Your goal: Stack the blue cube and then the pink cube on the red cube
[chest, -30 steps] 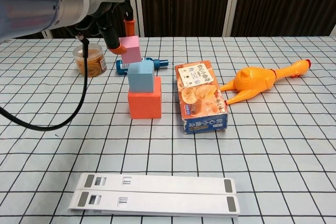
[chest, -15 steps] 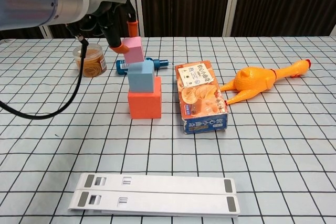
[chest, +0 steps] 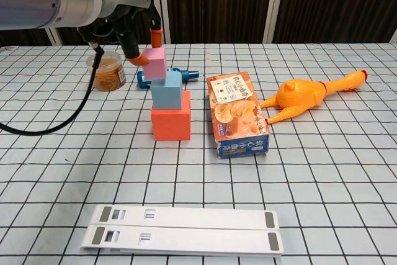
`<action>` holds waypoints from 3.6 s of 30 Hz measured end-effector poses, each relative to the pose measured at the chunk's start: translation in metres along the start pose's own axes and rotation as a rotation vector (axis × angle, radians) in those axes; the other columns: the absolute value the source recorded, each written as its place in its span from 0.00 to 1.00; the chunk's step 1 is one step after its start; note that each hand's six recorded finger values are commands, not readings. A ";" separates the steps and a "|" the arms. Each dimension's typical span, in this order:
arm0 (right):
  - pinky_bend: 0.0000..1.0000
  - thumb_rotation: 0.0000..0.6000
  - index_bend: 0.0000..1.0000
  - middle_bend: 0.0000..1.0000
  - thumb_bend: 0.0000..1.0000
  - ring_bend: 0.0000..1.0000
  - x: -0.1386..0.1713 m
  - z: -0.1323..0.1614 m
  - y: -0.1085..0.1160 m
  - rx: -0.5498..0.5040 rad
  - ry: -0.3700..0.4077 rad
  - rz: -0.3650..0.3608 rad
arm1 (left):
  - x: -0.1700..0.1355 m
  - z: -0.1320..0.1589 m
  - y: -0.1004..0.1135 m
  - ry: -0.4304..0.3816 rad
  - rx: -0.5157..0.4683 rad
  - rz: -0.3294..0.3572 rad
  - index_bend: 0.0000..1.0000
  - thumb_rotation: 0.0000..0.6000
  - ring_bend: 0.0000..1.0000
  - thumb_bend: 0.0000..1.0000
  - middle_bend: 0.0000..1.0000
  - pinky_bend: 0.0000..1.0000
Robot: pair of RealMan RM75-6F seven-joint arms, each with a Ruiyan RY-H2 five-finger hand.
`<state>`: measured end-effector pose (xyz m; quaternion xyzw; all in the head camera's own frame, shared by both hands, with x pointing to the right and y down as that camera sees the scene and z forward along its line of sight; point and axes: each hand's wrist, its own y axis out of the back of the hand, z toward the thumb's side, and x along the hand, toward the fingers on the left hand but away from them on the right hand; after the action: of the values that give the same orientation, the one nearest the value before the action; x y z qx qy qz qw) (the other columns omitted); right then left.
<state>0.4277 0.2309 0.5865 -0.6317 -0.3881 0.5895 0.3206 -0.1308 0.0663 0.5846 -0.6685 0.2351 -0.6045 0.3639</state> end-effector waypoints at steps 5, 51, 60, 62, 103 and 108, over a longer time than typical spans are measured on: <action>0.21 1.00 0.10 0.07 0.16 0.10 0.000 0.000 0.000 0.000 -0.001 0.002 | 0.002 0.002 -0.002 -0.006 0.013 0.001 0.38 1.00 0.77 0.39 0.93 0.81; 0.21 1.00 0.10 0.07 0.16 0.10 0.000 0.000 -0.001 0.002 0.002 0.004 | 0.007 0.012 -0.012 0.029 0.002 0.026 0.37 1.00 0.77 0.39 0.93 0.81; 0.21 1.00 0.10 0.07 0.16 0.10 0.000 0.000 -0.001 0.002 0.002 0.004 | 0.007 0.014 -0.013 0.024 -0.003 0.026 0.36 1.00 0.77 0.39 0.93 0.81; 0.21 1.00 0.10 0.07 0.16 0.10 0.000 0.000 -0.001 0.002 0.002 0.004 | 0.007 0.013 -0.012 0.025 -0.004 0.027 0.36 1.00 0.77 0.39 0.93 0.81; 0.21 1.00 0.10 0.07 0.16 0.10 0.003 0.006 0.005 0.009 0.009 -0.021 | -0.107 -0.143 -0.003 0.005 -0.211 0.148 0.09 1.00 0.08 0.19 0.19 0.12; 0.21 1.00 0.10 0.07 0.16 0.10 0.003 0.003 0.008 0.039 -0.009 -0.031 | -0.137 -0.197 -0.049 0.050 -0.286 0.158 0.04 1.00 0.00 0.17 0.08 0.03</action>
<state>0.4257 0.2297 0.5782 -0.6167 -0.3879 0.5945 0.3404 -0.3519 0.1605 0.5360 -0.6775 0.3794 -0.5511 0.3054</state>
